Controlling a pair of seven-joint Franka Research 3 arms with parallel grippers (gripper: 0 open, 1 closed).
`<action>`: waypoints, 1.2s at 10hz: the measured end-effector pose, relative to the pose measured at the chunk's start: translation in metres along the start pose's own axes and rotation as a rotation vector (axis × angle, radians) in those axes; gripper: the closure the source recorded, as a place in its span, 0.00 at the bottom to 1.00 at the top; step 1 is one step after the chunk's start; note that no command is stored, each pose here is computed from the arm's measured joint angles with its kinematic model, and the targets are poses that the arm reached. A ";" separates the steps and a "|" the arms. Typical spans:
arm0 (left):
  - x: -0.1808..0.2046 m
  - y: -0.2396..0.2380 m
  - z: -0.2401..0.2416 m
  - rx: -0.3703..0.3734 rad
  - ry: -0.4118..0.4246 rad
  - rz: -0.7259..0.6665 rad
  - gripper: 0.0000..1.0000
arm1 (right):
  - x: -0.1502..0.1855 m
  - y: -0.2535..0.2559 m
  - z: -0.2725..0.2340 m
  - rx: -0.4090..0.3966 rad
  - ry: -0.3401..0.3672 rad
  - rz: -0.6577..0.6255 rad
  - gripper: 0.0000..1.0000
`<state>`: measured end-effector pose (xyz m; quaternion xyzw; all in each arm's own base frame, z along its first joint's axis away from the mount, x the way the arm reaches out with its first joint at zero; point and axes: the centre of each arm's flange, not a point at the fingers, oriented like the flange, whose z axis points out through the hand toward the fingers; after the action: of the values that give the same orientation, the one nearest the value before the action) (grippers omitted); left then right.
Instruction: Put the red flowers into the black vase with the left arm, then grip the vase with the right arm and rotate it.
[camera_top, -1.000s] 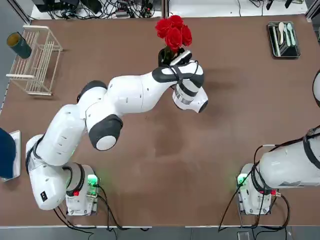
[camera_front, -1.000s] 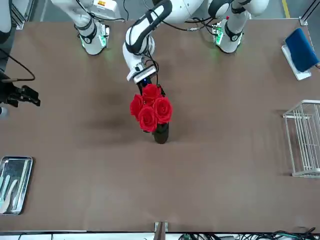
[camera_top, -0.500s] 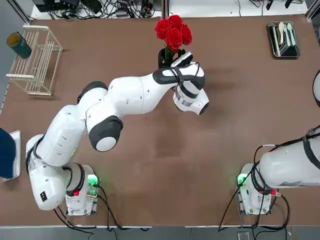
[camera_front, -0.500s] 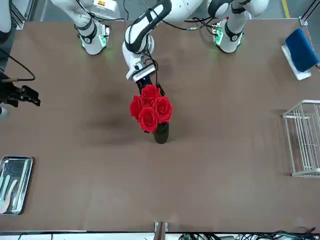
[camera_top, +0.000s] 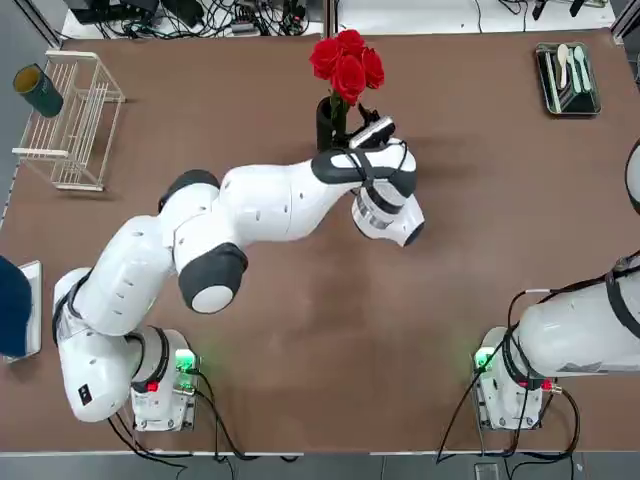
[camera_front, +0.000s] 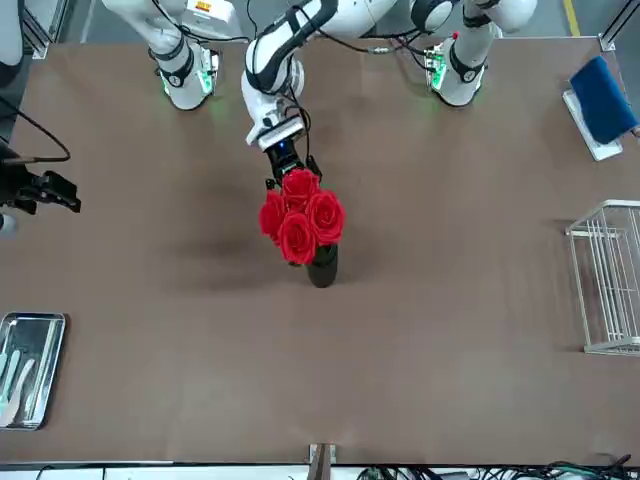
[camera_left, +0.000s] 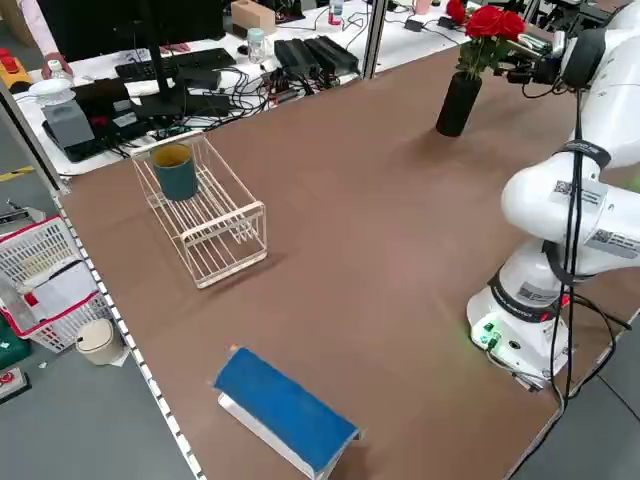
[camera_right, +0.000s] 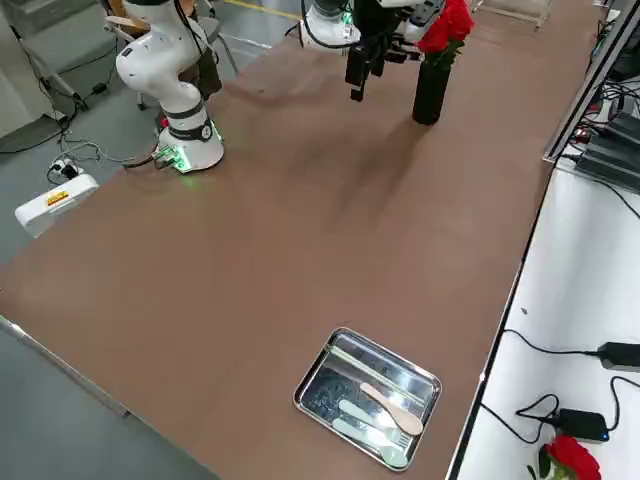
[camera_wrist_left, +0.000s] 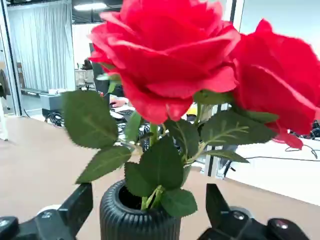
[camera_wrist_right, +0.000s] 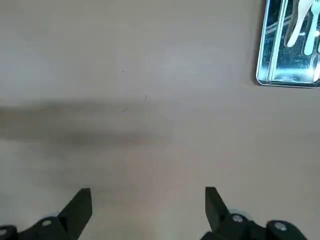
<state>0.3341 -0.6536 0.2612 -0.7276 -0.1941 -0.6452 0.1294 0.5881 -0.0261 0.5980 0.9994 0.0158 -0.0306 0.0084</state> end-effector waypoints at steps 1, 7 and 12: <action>0.006 -0.002 -0.015 0.015 -0.022 0.024 0.00 | 0.000 0.000 0.004 0.001 -0.007 0.000 0.00; 0.163 -0.015 -0.068 0.072 -0.258 0.046 0.00 | 0.015 -0.019 0.031 0.078 -0.021 -0.017 0.00; 0.236 -0.040 0.031 0.157 -0.311 0.052 0.00 | 0.058 -0.100 0.109 0.141 -0.048 -0.110 0.00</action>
<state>0.3651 -0.5772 0.4881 -0.8110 -0.2425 -0.5043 0.1707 0.6363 0.0736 0.4838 0.9941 0.0682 -0.0561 -0.0635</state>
